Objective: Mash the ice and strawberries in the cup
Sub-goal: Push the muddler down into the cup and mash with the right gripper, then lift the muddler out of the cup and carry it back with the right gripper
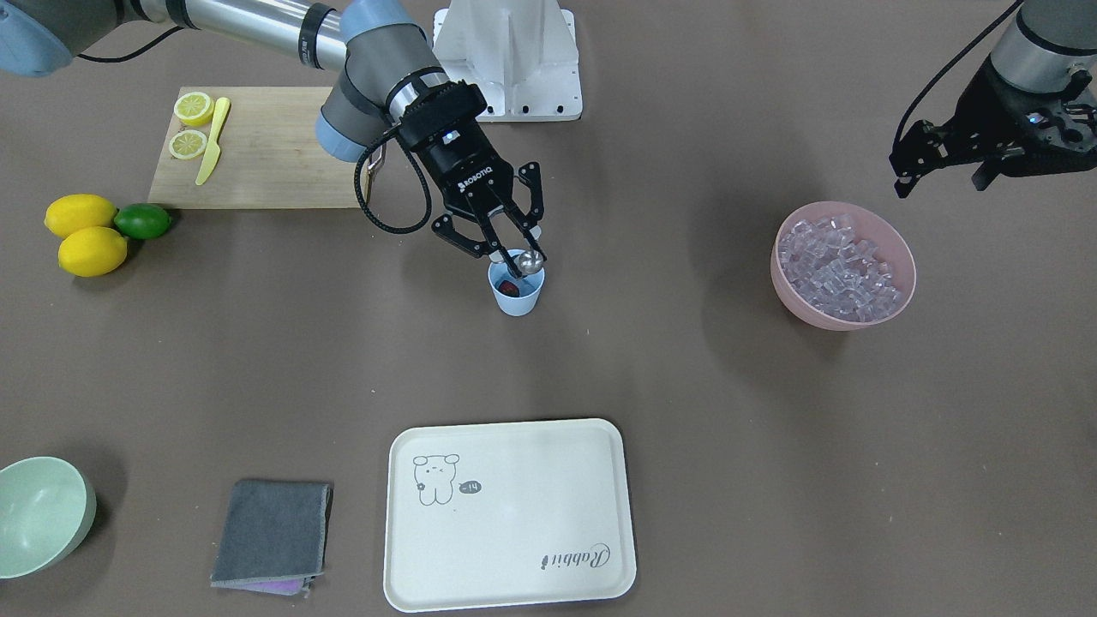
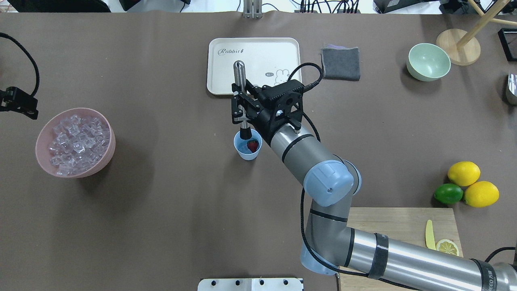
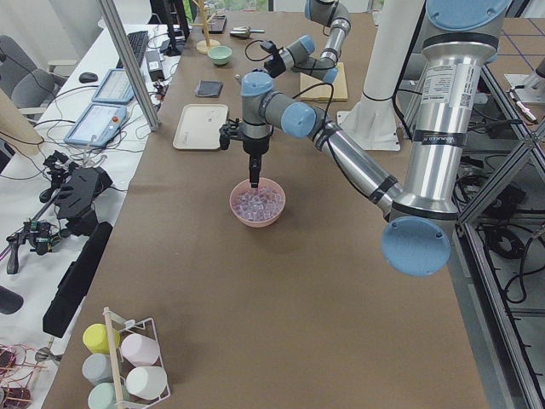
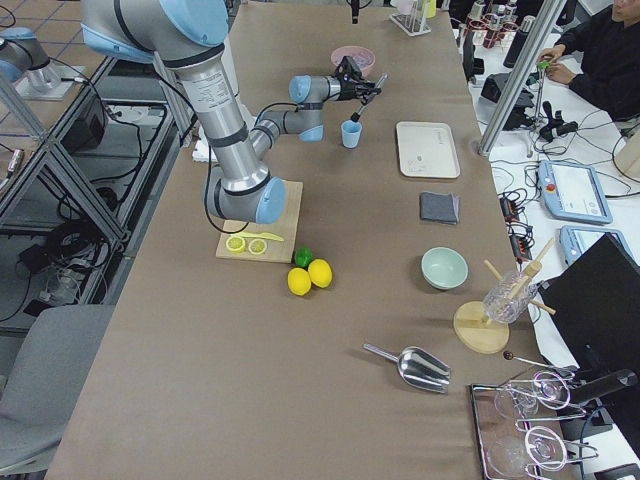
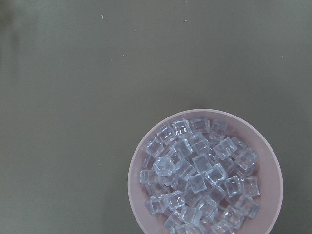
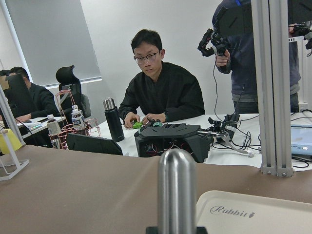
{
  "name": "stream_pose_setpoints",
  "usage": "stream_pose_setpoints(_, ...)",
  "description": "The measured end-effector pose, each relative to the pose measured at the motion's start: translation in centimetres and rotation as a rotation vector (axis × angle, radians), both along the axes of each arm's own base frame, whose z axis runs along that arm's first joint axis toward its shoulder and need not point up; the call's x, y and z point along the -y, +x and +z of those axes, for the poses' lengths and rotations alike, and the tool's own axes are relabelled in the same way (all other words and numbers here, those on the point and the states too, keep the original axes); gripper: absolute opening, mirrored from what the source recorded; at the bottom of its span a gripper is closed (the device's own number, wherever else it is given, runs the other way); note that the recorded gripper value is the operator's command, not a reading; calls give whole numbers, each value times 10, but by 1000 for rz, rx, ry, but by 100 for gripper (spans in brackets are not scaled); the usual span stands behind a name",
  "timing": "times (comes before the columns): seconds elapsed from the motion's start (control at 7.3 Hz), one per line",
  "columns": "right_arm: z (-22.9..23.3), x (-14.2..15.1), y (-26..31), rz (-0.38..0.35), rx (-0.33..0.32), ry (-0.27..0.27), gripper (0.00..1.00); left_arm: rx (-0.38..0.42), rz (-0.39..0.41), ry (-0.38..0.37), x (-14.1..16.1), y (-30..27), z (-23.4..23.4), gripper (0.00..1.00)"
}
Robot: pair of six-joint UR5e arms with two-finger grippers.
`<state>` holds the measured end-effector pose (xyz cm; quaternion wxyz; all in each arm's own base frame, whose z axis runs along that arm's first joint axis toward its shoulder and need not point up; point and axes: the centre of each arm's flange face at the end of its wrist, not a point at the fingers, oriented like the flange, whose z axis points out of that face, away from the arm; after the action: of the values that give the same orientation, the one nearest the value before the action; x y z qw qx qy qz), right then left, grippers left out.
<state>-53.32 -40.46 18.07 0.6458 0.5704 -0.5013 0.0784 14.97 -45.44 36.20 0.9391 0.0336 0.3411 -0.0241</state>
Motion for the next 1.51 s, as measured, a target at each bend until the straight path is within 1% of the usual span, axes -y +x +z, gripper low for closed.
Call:
stream_pose_setpoints(0.55,45,-1,-29,13,3,-6,0,-3,0,5,-1,-1,-3,98)
stream_pose_setpoints(0.96,49,-7,-38,0,4,-5,0,-3,-2,5,-2,-2,-3,98)
stream_pose_setpoints(1.1,35,-6,-35,3,17,6,0,-3,-2,5,-2,-2,-4,98)
stream_pose_setpoints(1.23,7,-3,-27,10,29,24,0,-3,-3,5,-2,-3,-4,98)
stream_pose_setpoints(1.51,-34,3,-6,23,23,37,0,-4,-5,6,-3,-4,-4,98)
